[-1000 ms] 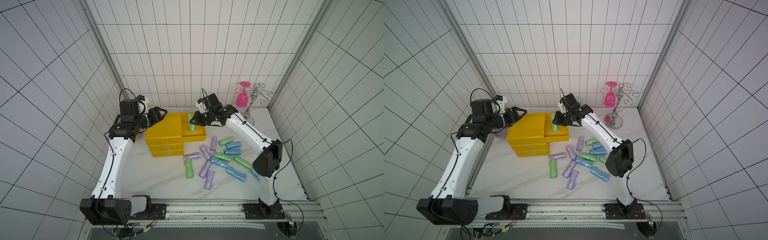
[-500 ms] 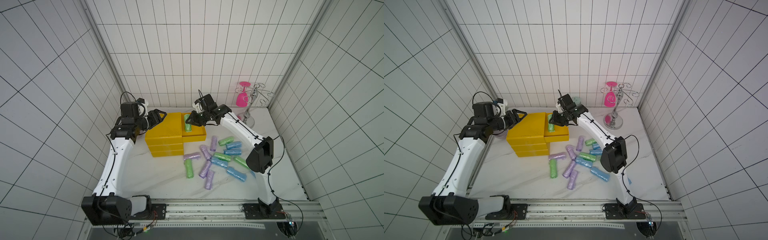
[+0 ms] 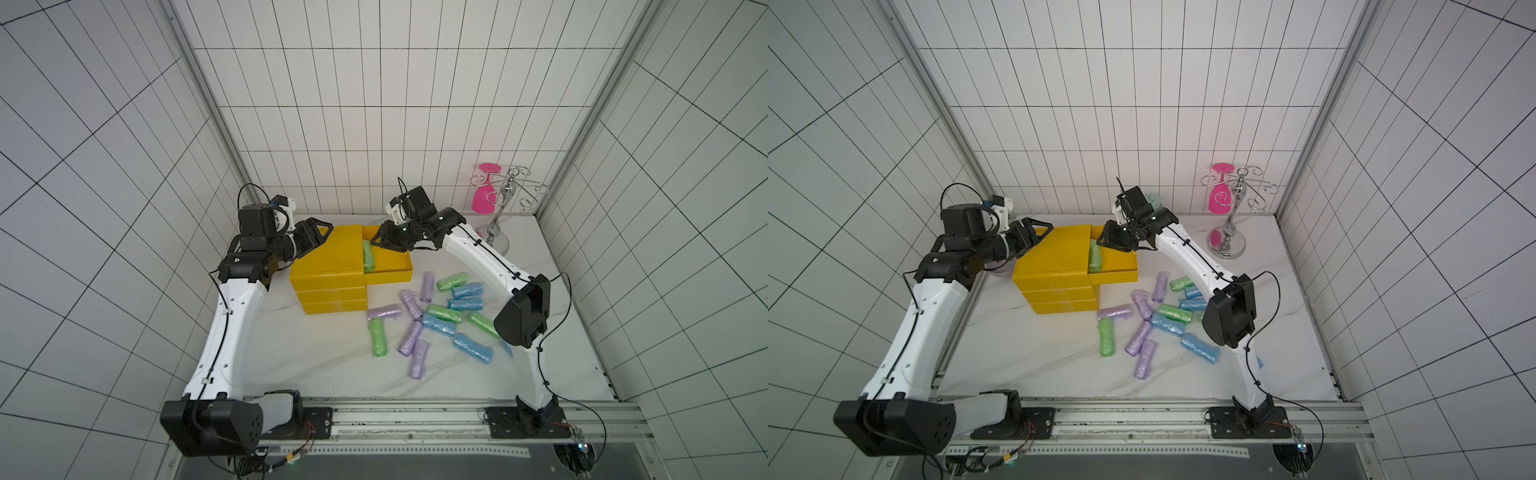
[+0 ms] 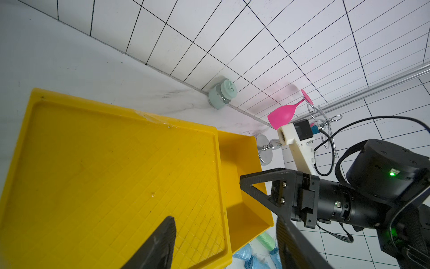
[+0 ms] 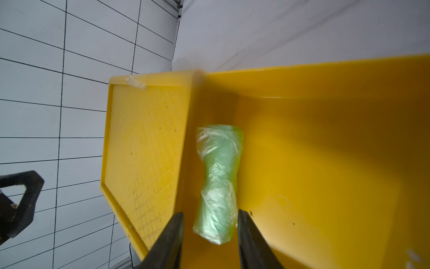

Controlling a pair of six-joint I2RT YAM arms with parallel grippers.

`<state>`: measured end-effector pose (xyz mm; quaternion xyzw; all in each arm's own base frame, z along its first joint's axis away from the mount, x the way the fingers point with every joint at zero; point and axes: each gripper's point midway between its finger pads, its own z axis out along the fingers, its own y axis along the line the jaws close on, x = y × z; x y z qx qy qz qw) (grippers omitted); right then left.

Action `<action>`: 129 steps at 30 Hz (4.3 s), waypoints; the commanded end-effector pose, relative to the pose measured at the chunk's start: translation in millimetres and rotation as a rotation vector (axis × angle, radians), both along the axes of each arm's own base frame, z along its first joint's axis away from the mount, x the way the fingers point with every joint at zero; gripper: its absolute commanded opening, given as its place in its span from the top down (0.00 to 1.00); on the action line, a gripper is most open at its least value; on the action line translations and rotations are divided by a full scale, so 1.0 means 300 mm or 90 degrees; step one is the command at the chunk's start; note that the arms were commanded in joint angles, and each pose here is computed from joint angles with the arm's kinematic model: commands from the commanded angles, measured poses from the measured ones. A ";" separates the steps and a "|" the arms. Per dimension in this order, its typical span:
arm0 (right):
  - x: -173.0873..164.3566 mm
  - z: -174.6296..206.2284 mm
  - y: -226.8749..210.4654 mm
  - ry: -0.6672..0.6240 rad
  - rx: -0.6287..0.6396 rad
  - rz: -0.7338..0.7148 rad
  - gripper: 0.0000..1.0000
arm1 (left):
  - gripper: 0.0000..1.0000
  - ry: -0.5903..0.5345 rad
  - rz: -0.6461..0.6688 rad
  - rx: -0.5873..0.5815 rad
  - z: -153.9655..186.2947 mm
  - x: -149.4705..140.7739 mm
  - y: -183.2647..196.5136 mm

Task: Sort the rolls of trash bags by color and place them into the drawer
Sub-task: Place the roll of trash bags in the drawer, then pick up the roll of trash bags from the center of the board, then place the roll of trash bags in the drawer.

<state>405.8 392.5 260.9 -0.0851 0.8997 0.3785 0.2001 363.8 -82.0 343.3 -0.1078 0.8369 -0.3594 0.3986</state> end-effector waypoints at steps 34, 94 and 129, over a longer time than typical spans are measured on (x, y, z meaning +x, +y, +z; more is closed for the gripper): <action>-0.658 -0.372 -0.122 -0.049 -0.199 0.032 0.54 | 0.34 0.069 -0.009 0.098 -0.300 -0.495 -0.077; -0.728 -0.238 -0.149 -0.068 -0.159 0.064 0.82 | 0.32 0.006 -0.026 0.055 -0.135 -0.357 -0.126; 0.009 -0.087 -0.083 -0.115 -0.265 -0.015 0.82 | 0.31 -0.034 -0.003 -0.039 0.030 -0.109 -0.019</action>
